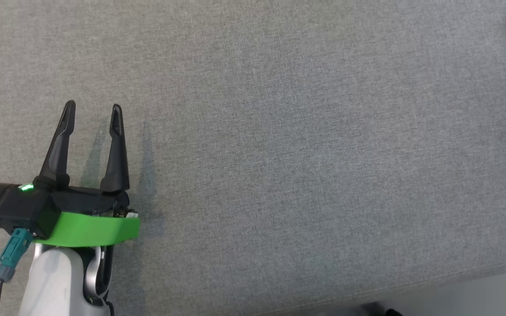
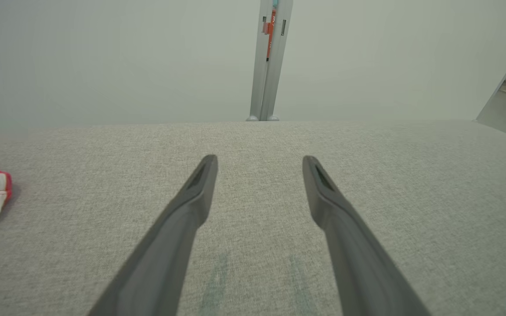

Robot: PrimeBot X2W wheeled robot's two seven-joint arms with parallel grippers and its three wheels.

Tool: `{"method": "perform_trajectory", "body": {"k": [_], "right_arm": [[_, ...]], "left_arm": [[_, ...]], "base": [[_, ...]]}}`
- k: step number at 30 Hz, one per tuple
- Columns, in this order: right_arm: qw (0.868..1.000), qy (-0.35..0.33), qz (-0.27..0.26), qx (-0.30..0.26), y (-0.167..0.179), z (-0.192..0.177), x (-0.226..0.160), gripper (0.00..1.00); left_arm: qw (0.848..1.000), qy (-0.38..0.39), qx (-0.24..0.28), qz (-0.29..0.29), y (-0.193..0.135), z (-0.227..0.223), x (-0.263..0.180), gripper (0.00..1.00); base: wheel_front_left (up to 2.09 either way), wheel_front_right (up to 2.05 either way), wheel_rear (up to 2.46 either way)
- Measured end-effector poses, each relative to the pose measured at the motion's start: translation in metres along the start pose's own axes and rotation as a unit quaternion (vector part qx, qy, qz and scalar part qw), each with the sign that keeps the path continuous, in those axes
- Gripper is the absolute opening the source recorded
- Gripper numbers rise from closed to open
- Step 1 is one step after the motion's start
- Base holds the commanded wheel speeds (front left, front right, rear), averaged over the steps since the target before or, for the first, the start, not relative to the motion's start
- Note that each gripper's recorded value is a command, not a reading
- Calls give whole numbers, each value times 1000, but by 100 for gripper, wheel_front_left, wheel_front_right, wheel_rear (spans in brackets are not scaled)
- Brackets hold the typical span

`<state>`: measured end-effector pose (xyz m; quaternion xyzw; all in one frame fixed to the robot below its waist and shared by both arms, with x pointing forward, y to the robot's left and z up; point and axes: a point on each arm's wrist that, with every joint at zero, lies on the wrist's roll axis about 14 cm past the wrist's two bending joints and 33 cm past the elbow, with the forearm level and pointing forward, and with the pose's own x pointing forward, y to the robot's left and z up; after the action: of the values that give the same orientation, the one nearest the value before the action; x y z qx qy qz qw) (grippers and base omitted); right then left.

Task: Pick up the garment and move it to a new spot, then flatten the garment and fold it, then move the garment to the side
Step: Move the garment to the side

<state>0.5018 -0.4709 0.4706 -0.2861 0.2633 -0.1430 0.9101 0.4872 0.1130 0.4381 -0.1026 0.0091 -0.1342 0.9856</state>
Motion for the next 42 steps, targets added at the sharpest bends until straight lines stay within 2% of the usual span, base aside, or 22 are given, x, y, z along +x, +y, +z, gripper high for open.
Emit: {"method": "perform_trajectory", "body": {"k": [4, 8, 14, 17, 23, 30, 33, 37, 42], "right_arm": [[999, -27, 14, 13, 14, 12, -6, 100], [996, -63, 32, 54, 30, 24, -20, 100], [983, -115, 85, 117, 71, 38, -57, 100], [970, -153, 109, 152, 86, 50, -84, 100], [945, -235, 154, 167, 111, 75, -142, 100], [906, -333, 166, 203, 119, 106, -211, 100], [895, -355, 165, 214, 119, 111, -233, 100], [890, -350, 164, 243, 125, 102, -250, 100], [892, -331, 166, 257, 136, 87, -258, 100]], "left_arm": [[1000, -8, -2, 4, -1, 8, -4, 100], [1000, -8, -5, 10, -3, 14, -15, 100], [1000, -2, -2, 24, -2, 21, -43, 100], [999, -1, 0, 33, -2, 26, -59, 100], [999, -5, -1, 52, -1, 35, -90, 100], [996, -31, 1, 83, 5, 54, -121, 100], [995, -43, 0, 94, 8, 62, -131, 100], [993, -53, 1, 106, 12, 68, -141, 100], [992, -52, -1, 111, 13, 67, -146, 100]], "base": [[0, 0, 0], [0, 0, 0], [0, 0, 0], [0, 0, 0], [0, 0, 0], [0, 0, 0], [0, 0, 0], [0, 0, 0], [0, 0, 0]]}}
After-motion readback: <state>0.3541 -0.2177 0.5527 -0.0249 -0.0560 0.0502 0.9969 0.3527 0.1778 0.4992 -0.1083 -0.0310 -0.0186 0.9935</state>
